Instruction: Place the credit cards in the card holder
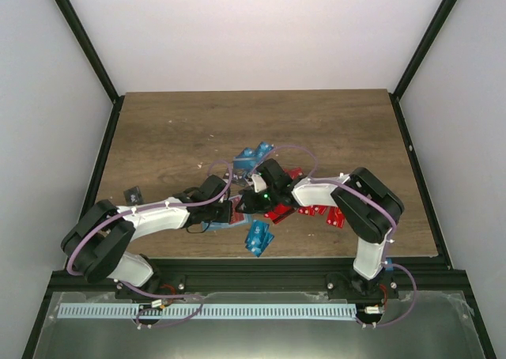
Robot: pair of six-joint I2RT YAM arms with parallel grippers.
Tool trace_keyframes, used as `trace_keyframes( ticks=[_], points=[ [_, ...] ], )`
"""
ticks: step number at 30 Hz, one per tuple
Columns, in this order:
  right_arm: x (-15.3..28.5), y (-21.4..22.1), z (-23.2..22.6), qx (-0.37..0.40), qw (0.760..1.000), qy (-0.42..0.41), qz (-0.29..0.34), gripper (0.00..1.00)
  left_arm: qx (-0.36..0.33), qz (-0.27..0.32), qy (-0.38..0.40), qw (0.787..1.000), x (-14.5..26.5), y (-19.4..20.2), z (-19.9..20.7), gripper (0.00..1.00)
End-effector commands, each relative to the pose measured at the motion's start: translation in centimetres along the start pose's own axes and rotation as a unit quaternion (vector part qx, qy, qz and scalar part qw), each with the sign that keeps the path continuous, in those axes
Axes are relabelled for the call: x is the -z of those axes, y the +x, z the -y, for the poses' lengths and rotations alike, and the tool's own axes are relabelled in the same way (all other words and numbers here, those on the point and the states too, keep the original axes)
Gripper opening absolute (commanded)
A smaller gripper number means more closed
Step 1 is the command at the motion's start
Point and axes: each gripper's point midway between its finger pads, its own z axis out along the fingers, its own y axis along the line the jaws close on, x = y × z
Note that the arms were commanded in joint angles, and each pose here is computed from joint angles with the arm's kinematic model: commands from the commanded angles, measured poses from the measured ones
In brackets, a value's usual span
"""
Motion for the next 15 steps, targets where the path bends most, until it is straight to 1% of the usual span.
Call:
trace_keyframes(
  ticks=[1,5,10,15],
  points=[
    [-0.56,-0.47,-1.85,0.012,1.0,-0.027,-0.004,0.35,0.0,-0.021,-0.011,1.0,-0.57,1.46,-0.87,0.04],
    [-0.28,-0.53,-2.55,0.018,1.0,-0.023,-0.001,0.35,0.0,-0.02,-0.01,1.0,-0.5,1.41,-0.82,0.04],
    [0.08,-0.6,-2.24,0.021,1.0,0.02,0.007,0.35,0.001,-0.018,-0.009,1.0,-0.34,1.27,-0.74,0.04],
    [0.33,-0.43,-2.45,0.024,0.999,0.042,0.01,0.35,-0.001,-0.016,-0.01,1.0,-0.25,1.14,-0.7,0.04]
  ],
)
